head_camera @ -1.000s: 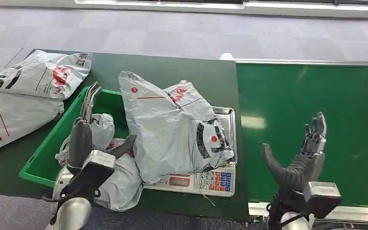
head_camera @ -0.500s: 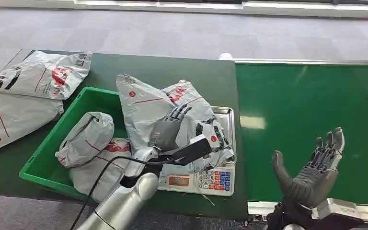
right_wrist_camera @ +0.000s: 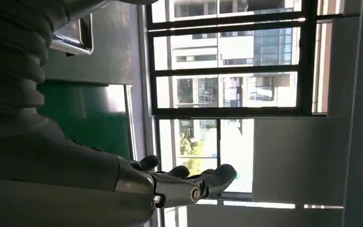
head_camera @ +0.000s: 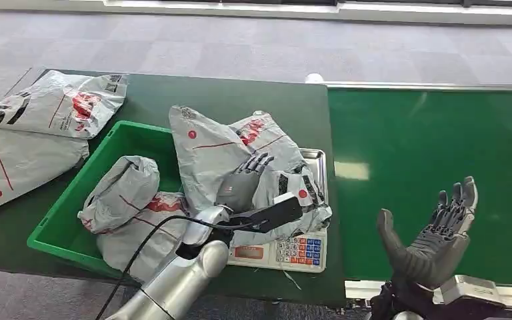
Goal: Moved the parcel from conveyor to table for the left to box.
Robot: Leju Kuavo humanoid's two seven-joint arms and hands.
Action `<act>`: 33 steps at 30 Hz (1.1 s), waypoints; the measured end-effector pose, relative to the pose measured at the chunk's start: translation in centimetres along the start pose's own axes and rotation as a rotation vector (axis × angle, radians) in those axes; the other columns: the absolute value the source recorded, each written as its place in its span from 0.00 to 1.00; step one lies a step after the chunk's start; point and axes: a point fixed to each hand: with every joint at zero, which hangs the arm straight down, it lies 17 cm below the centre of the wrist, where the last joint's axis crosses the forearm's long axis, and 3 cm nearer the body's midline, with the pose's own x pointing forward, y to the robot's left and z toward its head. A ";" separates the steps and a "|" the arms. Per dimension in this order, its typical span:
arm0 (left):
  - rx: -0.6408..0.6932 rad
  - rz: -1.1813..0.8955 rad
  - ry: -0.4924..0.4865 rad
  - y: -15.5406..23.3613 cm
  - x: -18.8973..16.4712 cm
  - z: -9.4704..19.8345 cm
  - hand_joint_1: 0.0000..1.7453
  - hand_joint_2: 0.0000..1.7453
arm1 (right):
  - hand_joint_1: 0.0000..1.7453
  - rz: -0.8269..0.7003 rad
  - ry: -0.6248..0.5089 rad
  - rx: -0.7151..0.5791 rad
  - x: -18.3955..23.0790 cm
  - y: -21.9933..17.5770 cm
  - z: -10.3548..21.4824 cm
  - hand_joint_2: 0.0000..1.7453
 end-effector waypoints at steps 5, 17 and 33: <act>-0.034 -0.016 0.014 -0.8 -0.4 0.1 0.00 1.00 | 0.00 0.000 -0.002 0.002 0.1 0.1 0.0 1.00; -0.212 -0.164 0.225 -4.5 -5.6 0.3 1.00 1.00 | 0.00 -0.010 0.008 0.030 0.4 1.7 0.0 1.00; -0.137 -0.064 0.195 -3.0 -7.6 -0.2 1.00 1.00 | 0.00 -0.015 0.028 0.010 -0.2 1.0 -0.2 1.00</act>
